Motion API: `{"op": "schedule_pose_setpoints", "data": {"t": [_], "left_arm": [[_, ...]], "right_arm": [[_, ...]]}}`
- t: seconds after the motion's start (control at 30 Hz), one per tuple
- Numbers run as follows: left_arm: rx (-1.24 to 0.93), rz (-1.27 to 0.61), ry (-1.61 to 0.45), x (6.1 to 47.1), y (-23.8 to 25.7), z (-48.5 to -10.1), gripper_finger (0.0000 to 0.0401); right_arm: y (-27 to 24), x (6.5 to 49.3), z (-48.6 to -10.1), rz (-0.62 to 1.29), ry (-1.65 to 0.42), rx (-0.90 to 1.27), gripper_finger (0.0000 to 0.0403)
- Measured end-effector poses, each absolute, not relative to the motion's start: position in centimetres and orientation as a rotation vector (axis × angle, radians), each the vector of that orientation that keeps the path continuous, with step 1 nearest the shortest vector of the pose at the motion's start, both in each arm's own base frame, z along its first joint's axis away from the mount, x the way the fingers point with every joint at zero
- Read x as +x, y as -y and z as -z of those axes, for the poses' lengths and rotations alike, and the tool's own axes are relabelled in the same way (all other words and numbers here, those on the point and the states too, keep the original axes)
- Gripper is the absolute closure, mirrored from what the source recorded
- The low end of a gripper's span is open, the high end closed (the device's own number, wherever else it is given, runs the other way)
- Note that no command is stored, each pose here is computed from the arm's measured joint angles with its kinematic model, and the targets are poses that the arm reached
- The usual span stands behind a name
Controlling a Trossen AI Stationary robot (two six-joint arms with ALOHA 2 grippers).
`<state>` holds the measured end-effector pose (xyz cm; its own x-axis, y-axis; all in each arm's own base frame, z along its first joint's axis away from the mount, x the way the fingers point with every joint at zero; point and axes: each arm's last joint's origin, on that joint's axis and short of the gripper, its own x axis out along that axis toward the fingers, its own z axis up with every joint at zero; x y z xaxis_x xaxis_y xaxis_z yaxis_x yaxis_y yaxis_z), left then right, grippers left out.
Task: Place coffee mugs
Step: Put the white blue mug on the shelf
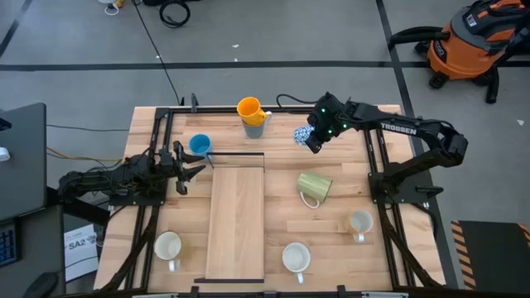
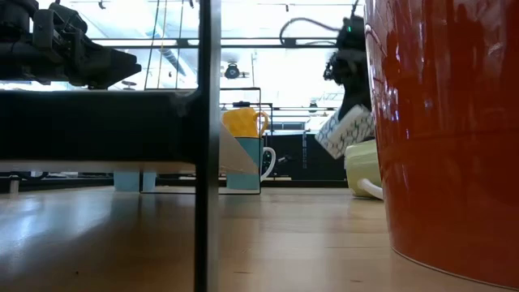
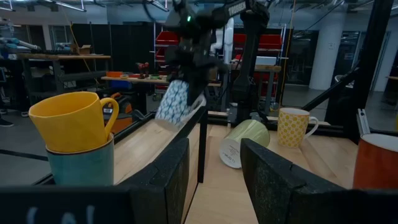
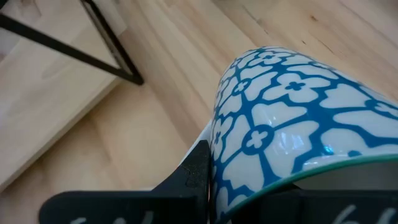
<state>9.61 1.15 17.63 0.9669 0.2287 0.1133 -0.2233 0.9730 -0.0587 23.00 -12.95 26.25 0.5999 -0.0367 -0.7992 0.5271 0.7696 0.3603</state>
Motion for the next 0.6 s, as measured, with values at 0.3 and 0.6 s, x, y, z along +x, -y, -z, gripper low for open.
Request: {"op": "schedule_pose_setpoints", "data": {"t": [0.3,0.6], "left_arm": [[-0.046,-0.229,0.120,9.6,-1.1,-17.6,0.0250],[-0.046,-0.229,0.120,9.6,-1.1,-17.6,0.0250]], "right_arm": [[9.6,24.3,-32.3,0.281,-0.897,0.651,0.0367],[4.7,25.9,-35.6,0.141,-0.855,0.625,0.0367]]}}
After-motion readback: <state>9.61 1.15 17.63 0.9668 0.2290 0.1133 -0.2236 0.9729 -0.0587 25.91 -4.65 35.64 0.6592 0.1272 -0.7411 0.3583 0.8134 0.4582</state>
